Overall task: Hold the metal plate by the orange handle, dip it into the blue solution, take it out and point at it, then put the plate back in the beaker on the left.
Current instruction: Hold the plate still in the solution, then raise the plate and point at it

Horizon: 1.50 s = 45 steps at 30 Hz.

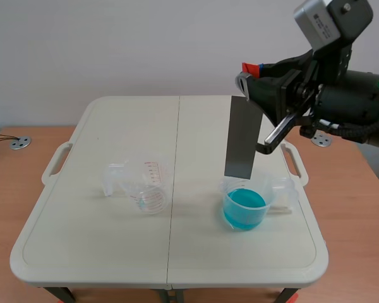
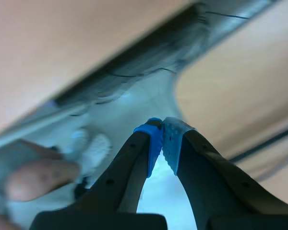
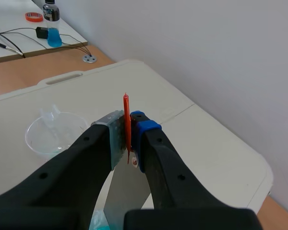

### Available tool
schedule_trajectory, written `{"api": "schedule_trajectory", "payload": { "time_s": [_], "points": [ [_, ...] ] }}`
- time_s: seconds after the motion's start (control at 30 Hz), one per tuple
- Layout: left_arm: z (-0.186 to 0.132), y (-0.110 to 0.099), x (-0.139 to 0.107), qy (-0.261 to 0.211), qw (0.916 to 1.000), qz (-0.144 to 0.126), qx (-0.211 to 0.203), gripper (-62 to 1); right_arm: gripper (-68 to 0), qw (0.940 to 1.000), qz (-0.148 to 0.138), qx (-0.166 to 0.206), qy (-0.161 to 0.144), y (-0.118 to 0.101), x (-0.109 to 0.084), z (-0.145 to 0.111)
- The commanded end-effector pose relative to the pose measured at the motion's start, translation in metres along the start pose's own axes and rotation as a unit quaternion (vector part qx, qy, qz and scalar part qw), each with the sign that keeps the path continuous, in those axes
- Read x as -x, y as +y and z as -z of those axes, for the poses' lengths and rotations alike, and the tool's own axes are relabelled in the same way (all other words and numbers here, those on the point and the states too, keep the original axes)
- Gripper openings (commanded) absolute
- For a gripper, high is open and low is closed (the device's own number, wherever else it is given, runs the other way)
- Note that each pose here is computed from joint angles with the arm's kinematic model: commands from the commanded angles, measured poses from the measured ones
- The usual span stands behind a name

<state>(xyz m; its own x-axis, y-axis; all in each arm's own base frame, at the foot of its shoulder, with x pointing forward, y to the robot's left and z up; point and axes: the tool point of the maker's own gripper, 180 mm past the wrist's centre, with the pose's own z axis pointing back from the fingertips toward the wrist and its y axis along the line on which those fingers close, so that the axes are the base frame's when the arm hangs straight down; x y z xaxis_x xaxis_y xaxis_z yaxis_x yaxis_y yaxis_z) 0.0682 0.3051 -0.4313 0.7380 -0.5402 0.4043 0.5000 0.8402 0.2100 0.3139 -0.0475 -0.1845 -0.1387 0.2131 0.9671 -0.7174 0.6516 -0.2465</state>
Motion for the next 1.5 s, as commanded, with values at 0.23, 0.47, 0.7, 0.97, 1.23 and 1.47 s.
{"api": "schedule_trajectory", "payload": {
  "time_s": [0.23,0.47,0.7,0.97,1.23,1.47],
  "points": [
    [-0.023,0.104,-0.079,-0.129,0.9851,0.027,-0.111,-58.2,-66.2,0.9995,-0.02,-0.006,-0.022,0.01,-0.023,-0.01],
    [-0.03,0.124,-0.139,-0.197,0.9704,0.049,-0.13,-58.2,-66.2,0.998,-0.049,0.004,-0.041,0.011,-0.048,-0.02],
    [-0.038,0.111,-0.19,-0.26,0.9587,0.067,-0.092,-58.2,-66.2,0.9956,-0.074,0.002,-0.057,0.016,-0.068,-0.023],
    [-0.041,0.07,-0.245,-0.323,0.9408,0.101,0.003,-58.2,-66.2,0.9929,-0.092,0.005,-0.075,0.018,-0.086,-0.027],
    [-0.028,0.023,-0.284,-0.361,0.9217,0.123,0.072,-58.2,-66.2,0.992,-0.095,0.012,-0.082,0.014,-0.091,-0.03],
    [-0.014,-0.018,-0.321,-0.373,0.9108,0.14,0.108,-58.2,-66.2,0.992,-0.095,0.012,-0.082,0.014,-0.091,-0.03]
  ]
}}
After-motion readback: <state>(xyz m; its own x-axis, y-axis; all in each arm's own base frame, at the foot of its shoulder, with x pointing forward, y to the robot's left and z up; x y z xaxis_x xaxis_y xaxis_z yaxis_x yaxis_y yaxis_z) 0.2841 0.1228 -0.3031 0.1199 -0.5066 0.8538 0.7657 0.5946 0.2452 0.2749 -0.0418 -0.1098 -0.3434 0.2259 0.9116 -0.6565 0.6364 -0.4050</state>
